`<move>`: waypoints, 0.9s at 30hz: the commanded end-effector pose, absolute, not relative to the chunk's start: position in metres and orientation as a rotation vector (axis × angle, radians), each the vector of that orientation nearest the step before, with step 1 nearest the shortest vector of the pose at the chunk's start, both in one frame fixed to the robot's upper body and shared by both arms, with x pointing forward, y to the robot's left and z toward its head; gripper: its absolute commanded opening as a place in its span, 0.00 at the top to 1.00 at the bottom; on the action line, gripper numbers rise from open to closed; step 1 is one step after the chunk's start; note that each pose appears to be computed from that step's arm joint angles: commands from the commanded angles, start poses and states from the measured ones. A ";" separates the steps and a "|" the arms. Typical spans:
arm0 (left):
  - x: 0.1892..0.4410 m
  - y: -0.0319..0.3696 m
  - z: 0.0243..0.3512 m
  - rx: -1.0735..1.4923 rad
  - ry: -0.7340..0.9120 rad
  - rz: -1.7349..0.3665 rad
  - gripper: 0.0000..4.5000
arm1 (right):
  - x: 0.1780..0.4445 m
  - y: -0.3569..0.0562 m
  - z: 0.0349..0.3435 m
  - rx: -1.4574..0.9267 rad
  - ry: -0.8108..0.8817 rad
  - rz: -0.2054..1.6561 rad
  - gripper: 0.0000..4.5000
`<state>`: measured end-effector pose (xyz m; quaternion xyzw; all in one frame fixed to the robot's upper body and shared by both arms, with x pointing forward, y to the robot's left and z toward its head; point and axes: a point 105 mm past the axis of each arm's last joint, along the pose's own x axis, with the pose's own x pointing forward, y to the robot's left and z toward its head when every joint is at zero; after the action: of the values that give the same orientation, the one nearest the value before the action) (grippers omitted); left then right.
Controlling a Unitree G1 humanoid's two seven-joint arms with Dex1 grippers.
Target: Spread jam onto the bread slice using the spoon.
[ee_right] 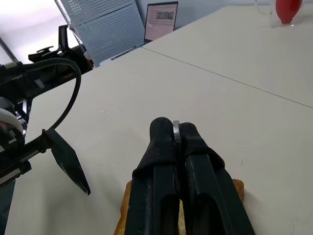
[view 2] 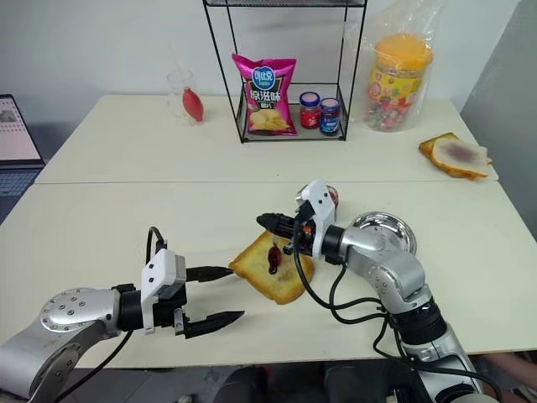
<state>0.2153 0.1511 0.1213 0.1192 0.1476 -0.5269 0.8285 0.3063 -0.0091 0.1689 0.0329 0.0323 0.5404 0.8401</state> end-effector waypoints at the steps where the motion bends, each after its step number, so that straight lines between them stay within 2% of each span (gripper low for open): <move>1: 0.211 0.150 0.131 0.284 0.275 -1.125 0.00 | 0.310 -0.012 0.192 0.145 0.013 1.143 0.99; 6: 0.210 0.149 0.129 0.285 0.280 -1.127 0.00 | 0.313 -0.020 0.203 0.316 0.095 1.165 0.99; 10: 0.211 0.148 0.129 0.286 0.277 -1.127 0.00 | 0.302 -0.018 0.194 0.346 0.182 1.226 0.99; 14: 0.210 0.143 0.129 0.287 0.272 -1.129 0.00 | 0.305 -0.010 0.167 0.332 0.261 1.218 0.99; 17: 0.210 0.141 0.128 0.289 0.274 -1.130 0.00 | 0.316 -0.007 0.156 0.273 0.256 1.189 0.99; 21: 0.210 0.141 0.129 0.291 0.273 -1.125 0.00 | 0.331 -0.005 0.155 0.241 0.218 1.159 0.99; 27: 0.210 0.141 0.129 0.294 0.274 -1.122 0.00 | 0.343 -0.007 0.174 0.206 0.134 1.149 0.99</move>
<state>0.2133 0.1467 0.1228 0.1278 0.1415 -0.5191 0.8332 0.3379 -0.0028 0.1564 0.1072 0.0982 0.5445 0.8260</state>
